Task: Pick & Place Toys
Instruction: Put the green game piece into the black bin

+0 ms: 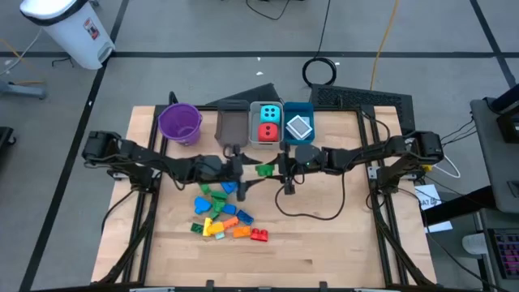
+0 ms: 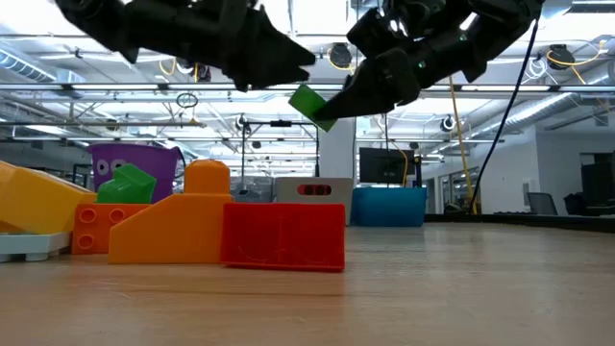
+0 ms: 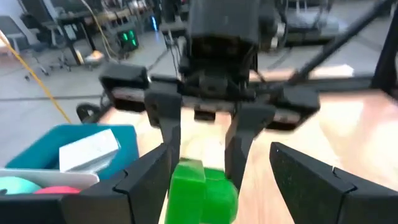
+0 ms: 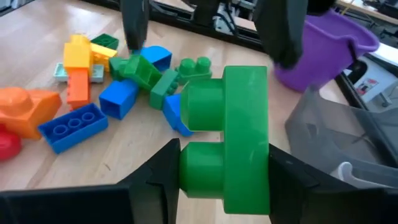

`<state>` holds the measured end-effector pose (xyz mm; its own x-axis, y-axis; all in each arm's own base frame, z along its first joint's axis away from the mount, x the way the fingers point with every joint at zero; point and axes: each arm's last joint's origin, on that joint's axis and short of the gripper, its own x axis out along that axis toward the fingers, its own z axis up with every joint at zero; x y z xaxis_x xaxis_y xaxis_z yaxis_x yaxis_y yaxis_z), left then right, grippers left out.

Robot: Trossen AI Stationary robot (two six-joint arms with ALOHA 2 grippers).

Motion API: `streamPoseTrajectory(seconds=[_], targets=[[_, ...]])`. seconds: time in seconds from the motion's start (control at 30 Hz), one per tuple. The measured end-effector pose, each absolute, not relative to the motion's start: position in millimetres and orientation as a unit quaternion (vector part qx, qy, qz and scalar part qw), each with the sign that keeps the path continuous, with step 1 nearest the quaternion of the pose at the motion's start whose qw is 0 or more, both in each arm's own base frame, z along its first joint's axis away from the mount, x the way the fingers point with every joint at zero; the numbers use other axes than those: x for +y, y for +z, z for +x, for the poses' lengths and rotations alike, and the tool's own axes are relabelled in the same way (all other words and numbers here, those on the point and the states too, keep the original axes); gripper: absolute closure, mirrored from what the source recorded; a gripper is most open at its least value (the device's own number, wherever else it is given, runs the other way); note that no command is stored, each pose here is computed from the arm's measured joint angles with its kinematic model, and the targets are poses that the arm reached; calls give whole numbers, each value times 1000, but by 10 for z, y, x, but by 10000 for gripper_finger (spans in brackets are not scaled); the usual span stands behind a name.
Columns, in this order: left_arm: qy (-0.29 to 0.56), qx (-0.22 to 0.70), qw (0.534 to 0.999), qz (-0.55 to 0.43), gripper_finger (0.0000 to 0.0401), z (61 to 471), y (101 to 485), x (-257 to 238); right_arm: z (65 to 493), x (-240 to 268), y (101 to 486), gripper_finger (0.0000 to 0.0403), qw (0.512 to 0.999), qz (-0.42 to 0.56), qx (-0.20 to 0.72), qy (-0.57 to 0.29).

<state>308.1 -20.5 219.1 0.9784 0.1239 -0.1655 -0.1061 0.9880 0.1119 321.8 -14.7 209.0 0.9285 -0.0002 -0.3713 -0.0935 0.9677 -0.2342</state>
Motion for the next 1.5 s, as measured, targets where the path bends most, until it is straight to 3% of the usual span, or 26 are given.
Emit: streamPoseTrajectory(seconds=[0.23, 0.5, 0.93, 1.03, 1.23, 1.37, 1.5], targets=[[53, 99, 992, 65, 127, 3150, 2182, -233, 3221, -65, 2091, 266, 975, -116, 186, 34], [50, 131, 989, 54, 127, 3120, 2139, -252, 3212, 62, 2204, 254, 978, -140, 150, 29], [53, 101, 992, 53, 129, 3131, 2199, -253, 3197, 71, 2232, 251, 979, -138, 147, 32], [53, 101, 992, 53, 150, 3132, 2199, -251, 3198, 69, 2236, 257, 979, -138, 145, 32], [46, 100, 992, 68, 230, 3132, 2202, -259, 3198, 70, 2235, 254, 980, -136, 145, 34], [69, 89, 991, 75, 230, 3136, 2226, -245, 3200, 59, 2239, 226, 979, -137, 146, 23], [154, 82, 981, 80, 230, 3065, 2331, -210, 3083, 30, 2335, 197, 972, -150, 175, -40]])
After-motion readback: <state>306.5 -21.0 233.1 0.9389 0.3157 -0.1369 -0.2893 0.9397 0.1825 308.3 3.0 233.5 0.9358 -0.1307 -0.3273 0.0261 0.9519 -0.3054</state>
